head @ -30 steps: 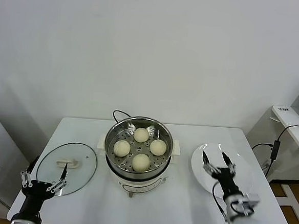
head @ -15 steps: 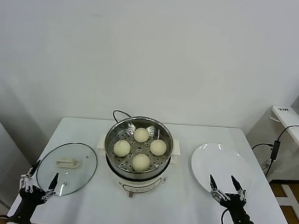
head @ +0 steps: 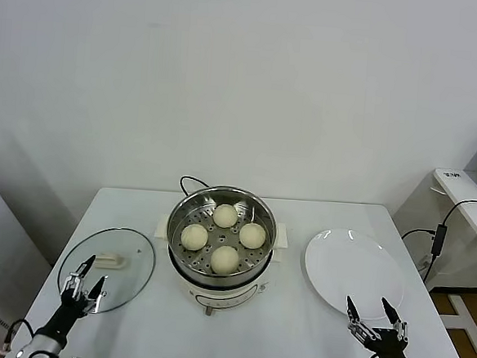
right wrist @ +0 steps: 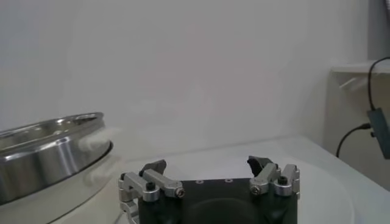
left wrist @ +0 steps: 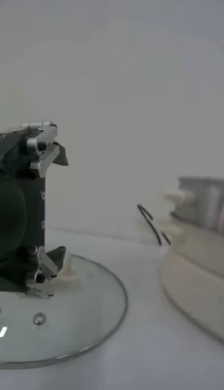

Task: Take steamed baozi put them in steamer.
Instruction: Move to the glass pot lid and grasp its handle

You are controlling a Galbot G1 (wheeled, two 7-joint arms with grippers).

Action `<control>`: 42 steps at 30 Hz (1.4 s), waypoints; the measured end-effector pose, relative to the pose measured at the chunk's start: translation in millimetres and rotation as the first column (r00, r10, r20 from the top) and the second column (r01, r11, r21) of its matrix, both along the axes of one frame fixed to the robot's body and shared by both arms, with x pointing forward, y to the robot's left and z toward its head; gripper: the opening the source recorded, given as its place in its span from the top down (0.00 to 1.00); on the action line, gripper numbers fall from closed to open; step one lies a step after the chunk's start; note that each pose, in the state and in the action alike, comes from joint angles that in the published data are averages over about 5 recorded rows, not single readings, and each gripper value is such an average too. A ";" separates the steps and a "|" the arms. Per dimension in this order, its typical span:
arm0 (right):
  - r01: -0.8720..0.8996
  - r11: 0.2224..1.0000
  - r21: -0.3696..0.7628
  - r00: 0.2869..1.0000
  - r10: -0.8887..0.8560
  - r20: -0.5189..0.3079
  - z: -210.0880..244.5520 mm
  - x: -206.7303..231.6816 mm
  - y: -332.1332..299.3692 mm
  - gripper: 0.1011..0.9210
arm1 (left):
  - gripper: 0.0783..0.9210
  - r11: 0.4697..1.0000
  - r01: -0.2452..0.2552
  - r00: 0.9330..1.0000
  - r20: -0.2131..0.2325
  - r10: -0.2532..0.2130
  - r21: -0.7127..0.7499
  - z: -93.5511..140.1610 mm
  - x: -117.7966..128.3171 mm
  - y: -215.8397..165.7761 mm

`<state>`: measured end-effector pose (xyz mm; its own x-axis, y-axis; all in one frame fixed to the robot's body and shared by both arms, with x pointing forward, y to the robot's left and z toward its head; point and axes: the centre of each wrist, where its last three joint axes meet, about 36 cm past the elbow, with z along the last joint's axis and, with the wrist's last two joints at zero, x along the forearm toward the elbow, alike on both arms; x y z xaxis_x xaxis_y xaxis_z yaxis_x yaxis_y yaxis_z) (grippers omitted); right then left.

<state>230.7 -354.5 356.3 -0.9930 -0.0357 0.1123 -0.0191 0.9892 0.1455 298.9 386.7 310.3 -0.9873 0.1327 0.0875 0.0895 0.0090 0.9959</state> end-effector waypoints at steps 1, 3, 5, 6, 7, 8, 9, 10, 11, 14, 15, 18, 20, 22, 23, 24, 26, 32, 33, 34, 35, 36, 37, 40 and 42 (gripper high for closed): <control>0.001 1.000 0.000 1.000 -0.001 0.000 0.6 -1.1 -0.4 0.12 | 0.12 1.000 0.000 1.000 -0.001 0.000 0.013 -2.0 3.9 0.8; 0.003 1.000 0.001 1.000 -0.003 -0.002 1.8 -3.0 -1.0 0.12 | 0.12 0.999 -0.004 1.000 -0.002 0.004 0.036 -5.8 11.4 2.5; 0.005 1.000 0.004 1.000 -0.005 -0.004 3.2 -4.5 -1.1 0.12 | 0.12 0.999 -0.009 1.000 -0.003 0.009 0.054 -8.9 18.7 4.0; 0.006 1.000 0.006 1.000 -0.006 -0.006 3.9 -5.4 -1.0 0.12 | 0.12 0.998 -0.012 1.000 -0.002 0.012 0.062 -10.1 22.5 4.7; 0.006 1.000 0.008 1.000 -0.006 -0.007 4.4 -6.1 -0.8 0.12 | 0.12 0.997 -0.015 1.000 -0.002 0.015 0.070 -11.2 26.2 5.4; 0.006 1.000 0.009 1.000 -0.006 -0.008 5.0 -6.8 -0.7 0.12 | 0.12 0.997 -0.017 1.000 -0.003 0.017 0.078 -12.2 29.9 6.1; 0.006 1.000 0.009 1.000 -0.006 -0.009 5.5 -7.4 -0.5 0.12 | 0.12 0.996 -0.019 1.000 -0.003 0.019 0.085 -13.2 33.7 6.8; 0.006 1.000 0.009 1.000 -0.006 -0.009 6.1 -7.8 -0.5 0.12 | 0.12 0.995 -0.020 1.000 -0.004 0.021 0.093 -14.2 37.4 7.7; 0.006 1.000 0.008 1.000 -0.006 -0.009 6.6 -8.2 -0.6 0.12 | 0.12 0.995 -0.022 1.000 -0.005 0.023 0.100 -15.2 41.2 8.7; 0.006 1.000 0.006 1.000 -0.006 -0.009 8.9 -9.3 -1.4 0.12 | 0.12 0.992 -0.029 1.000 -0.006 0.030 0.120 -18.6 52.4 11.9; 0.007 1.000 0.006 1.000 -0.007 -0.010 9.6 -9.8 -1.8 0.12 | 0.12 0.992 -0.031 0.999 -0.006 0.032 0.126 -19.7 56.1 12.9; 0.011 1.000 0.006 1.000 -0.011 -0.012 11.0 -11.8 -3.4 0.12 | 0.12 0.990 -0.040 0.999 -0.005 0.041 0.137 -22.7 66.7 15.1; 0.014 1.000 0.008 1.000 -0.014 -0.014 11.8 -13.3 -4.3 0.12 | 0.12 0.989 -0.047 0.999 -0.005 0.048 0.141 -24.9 73.2 16.4; 0.017 1.000 0.011 1.000 -0.016 -0.015 12.8 -14.7 -5.0 0.12 | 0.12 0.988 -0.053 0.998 -0.005 0.055 0.147 -27.0 79.2 17.8; 0.018 1.000 0.012 1.000 -0.018 -0.015 13.3 -15.3 -5.4 0.12 | 0.12 0.987 -0.056 0.998 -0.005 0.058 0.150 -28.0 82.1 18.5; 0.020 1.000 0.012 1.000 -0.020 -0.015 13.7 -15.8 -5.9 0.12 | 0.12 0.987 -0.059 0.998 -0.006 0.060 0.152 -28.8 84.9 19.3; 0.023 1.000 0.013 1.000 -0.022 -0.016 14.3 -16.6 -7.0 0.12 | 0.14 0.985 -0.062 0.998 -0.009 0.065 0.158 -30.3 89.9 21.2; 0.026 1.000 0.015 1.000 -0.026 -0.017 14.3 -18.2 -7.7 0.12 | 0.33 0.984 -0.068 0.997 -0.014 0.071 0.165 -33.7 97.6 24.8; 0.026 1.000 0.015 1.000 -0.026 -0.017 14.3 -18.3 -7.6 0.12 | 0.36 0.984 -0.068 0.997 -0.013 0.071 0.166 -34.1 98.0 25.0; 0.026 1.000 0.016 1.000 -0.026 -0.017 14.2 -18.3 -7.5 0.12 | 0.39 0.984 -0.069 0.997 -0.012 0.072 0.165 -34.7 98.3 25.2; 0.026 1.000 0.016 1.000 -0.025 -0.017 14.2 -18.2 -7.4 0.12 | 0.43 0.984 -0.069 0.997 -0.012 0.072 0.164 -35.4 98.5 25.4; 0.025 1.000 0.016 1.000 -0.025 -0.017 14.2 -18.0 -7.4 0.12 | 0.46 0.984 -0.069 0.997 -0.012 0.072 0.163 -36.2 98.5 25.5; 0.024 1.000 0.016 1.000 -0.024 -0.016 14.3 -17.8 -7.4 0.12 | 0.49 0.985 -0.068 0.997 -0.013 0.071 0.161 -37.2 98.4 25.5; 0.024 1.000 0.015 1.000 -0.023 -0.014 14.9 -17.2 -8.1 0.12 | 0.59 0.986 -0.066 0.998 -0.014 0.068 0.151 -39.9 98.1 24.4; 0.024 1.000 0.013 1.000 -0.023 -0.013 15.5 -17.0 -9.0 0.12 | 0.67 0.988 -0.065 0.998 -0.012 0.068 0.139 -40.9 97.6 23.0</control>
